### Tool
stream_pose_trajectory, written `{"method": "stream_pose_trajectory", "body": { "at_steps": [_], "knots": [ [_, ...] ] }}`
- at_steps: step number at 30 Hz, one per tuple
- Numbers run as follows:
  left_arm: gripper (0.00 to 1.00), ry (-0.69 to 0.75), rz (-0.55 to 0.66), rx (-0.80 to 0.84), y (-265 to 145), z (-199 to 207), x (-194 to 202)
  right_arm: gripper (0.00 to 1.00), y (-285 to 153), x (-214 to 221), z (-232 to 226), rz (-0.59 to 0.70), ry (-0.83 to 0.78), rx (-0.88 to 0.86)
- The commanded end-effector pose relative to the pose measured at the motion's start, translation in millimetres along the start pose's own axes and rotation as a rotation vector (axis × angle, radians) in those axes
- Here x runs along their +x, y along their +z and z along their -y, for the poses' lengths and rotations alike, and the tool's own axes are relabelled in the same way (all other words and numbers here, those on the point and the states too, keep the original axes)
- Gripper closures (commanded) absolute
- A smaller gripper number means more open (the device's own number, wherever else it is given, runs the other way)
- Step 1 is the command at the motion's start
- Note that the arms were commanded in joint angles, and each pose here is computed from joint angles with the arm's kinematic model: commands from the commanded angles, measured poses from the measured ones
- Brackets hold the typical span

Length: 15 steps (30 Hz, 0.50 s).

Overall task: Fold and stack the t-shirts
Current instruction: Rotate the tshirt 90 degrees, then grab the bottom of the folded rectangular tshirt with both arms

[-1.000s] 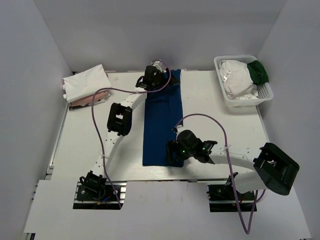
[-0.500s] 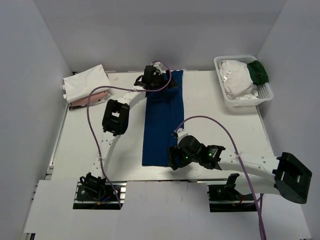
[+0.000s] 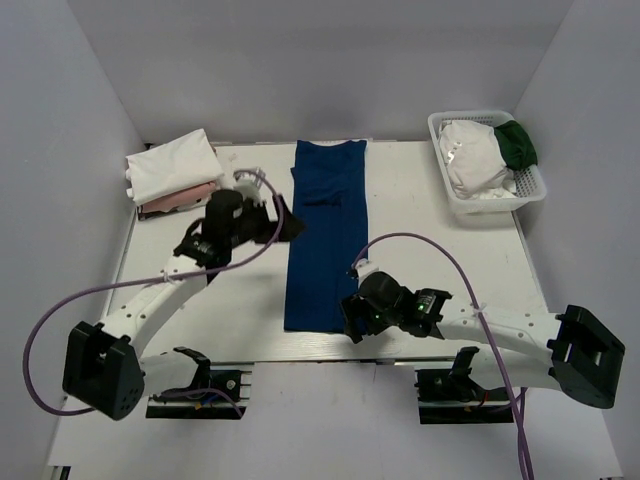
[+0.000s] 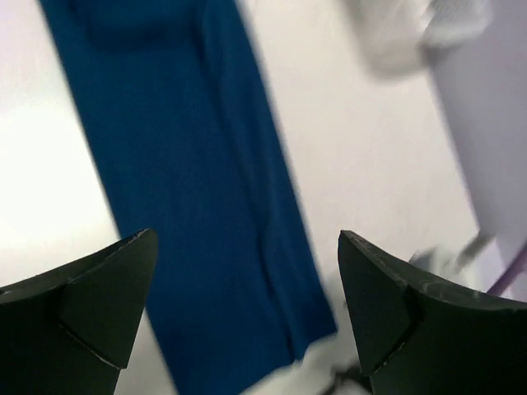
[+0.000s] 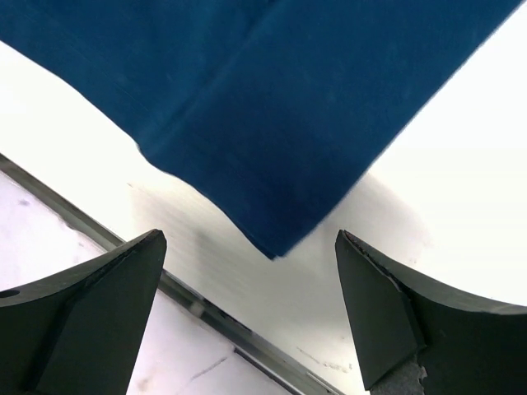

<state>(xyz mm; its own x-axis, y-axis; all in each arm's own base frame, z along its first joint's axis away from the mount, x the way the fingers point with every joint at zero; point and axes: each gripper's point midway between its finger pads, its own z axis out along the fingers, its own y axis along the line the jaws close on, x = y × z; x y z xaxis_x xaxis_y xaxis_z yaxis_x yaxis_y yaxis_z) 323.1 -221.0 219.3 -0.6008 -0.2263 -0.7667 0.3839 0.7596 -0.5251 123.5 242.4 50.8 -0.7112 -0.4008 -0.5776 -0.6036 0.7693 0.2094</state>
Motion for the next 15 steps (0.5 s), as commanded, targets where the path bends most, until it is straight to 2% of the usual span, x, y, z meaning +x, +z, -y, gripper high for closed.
{"method": "stream_pose_trajectory", "body": {
  "at_steps": [1,2,4,5,8,12,15],
  "knots": [
    [0.00,-0.136,-0.238,-0.042,-20,-18,95,0.10,-3,13,3,-0.034,0.002,-0.001],
    [0.00,-0.172,-0.319,-0.033,-30,-21,127,0.10,-3,16,3,-0.037,0.011,0.000],
    [0.00,-0.197,-0.391,0.048,-44,-13,158,0.10,-1,23,4,-0.044,0.025,-0.004],
    [0.00,-0.223,-0.480,0.072,-54,-14,189,0.10,0,24,6,-0.044,0.030,0.000],
    [0.00,-0.270,-0.619,-0.011,-73,-26,229,0.10,3,28,6,-0.047,0.053,-0.002],
    [0.03,-0.290,-0.705,-0.055,-78,-35,256,0.10,8,29,0,-0.045,0.058,-0.040],
    [0.16,-0.280,-0.736,-0.076,-77,-38,266,0.14,11,33,0,-0.059,0.061,-0.034]
  ]
}}
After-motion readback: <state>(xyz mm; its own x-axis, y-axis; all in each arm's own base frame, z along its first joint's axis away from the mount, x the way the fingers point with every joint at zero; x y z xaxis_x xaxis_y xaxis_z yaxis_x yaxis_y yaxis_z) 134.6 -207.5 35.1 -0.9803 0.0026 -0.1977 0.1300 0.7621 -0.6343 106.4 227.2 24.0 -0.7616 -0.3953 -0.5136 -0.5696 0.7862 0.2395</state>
